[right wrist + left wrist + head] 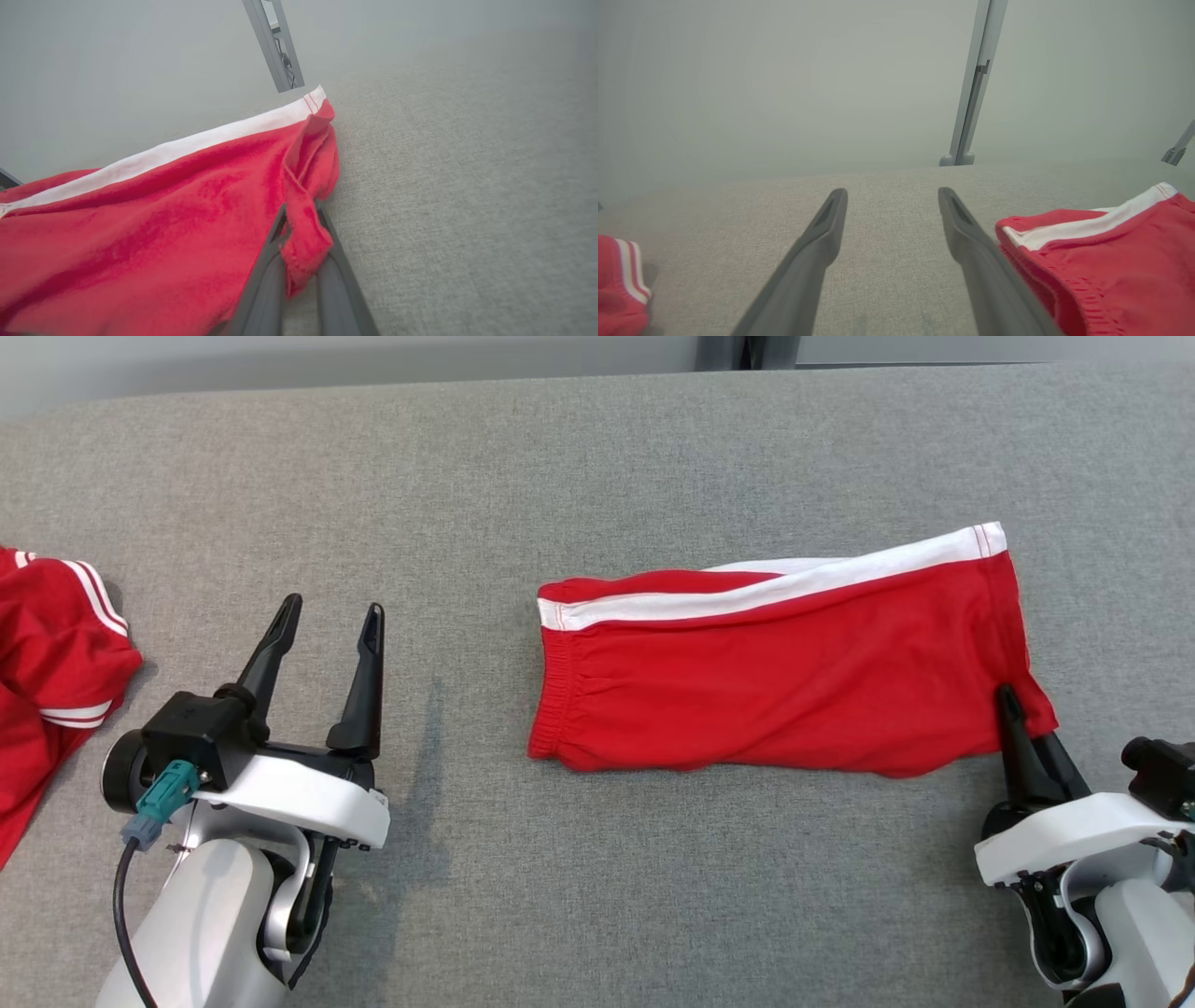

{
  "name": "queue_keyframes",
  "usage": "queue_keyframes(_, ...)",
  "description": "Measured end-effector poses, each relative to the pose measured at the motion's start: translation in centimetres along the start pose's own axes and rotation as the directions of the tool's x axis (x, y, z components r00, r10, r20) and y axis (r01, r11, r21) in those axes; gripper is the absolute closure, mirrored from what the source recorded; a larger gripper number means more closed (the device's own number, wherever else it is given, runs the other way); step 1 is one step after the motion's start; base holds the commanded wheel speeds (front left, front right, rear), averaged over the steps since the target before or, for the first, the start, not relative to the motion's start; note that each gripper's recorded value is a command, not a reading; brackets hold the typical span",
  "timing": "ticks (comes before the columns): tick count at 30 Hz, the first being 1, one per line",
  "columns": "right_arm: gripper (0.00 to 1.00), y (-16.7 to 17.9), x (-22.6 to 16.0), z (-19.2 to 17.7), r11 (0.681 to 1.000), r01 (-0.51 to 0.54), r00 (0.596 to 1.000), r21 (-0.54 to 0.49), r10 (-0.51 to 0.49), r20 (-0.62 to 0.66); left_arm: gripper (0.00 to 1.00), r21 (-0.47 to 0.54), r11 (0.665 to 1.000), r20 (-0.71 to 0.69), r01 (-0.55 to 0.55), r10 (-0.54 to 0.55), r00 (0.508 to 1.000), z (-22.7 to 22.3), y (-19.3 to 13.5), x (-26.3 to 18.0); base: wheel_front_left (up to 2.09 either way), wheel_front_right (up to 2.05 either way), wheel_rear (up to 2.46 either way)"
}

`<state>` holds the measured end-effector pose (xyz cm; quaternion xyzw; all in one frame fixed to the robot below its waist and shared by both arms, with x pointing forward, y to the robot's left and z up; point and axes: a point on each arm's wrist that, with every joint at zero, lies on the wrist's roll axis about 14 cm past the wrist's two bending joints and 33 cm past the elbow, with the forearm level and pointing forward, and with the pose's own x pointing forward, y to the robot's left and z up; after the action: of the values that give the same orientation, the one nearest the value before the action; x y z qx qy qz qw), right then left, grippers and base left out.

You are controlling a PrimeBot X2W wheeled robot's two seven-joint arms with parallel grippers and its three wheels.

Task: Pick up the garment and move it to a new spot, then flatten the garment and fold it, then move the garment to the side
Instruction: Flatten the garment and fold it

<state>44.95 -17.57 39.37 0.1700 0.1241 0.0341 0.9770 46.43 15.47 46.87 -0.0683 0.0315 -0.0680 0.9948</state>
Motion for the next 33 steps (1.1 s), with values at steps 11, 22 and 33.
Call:
queue_keyframes(11, 1.0, 8.1, 1.5, 5.3, 0.972, -0.214, 0.965, -0.098, 0.226, 0.136, 0.0, 0.008, 1.0, 0.003, 0.009, -0.009, 1.0, 0.6, -0.4, -0.4, 0.0, 0.0, 0.0)
queue_keyframes(22, 1.0, 24.3, -0.3, 3.4, 0.771, -0.623, 0.777, -0.127, 0.629, 0.009, 0.0, -0.007, 1.0, -0.001, -0.028, 0.028, 1.0, 0.5, 0.5, -1.3, 0.0, 0.0, 0.0)
queue_keyframes(33, 0.98, 26.6, -0.6, -5.6, 0.709, -0.704, 0.695, -0.047, 0.673, -0.252, 0.0, -0.02, 0.996, -0.031, -0.088, 0.088, 0.996, -0.9, 2.1, -2.3, 0.0, 0.0, 0.0)
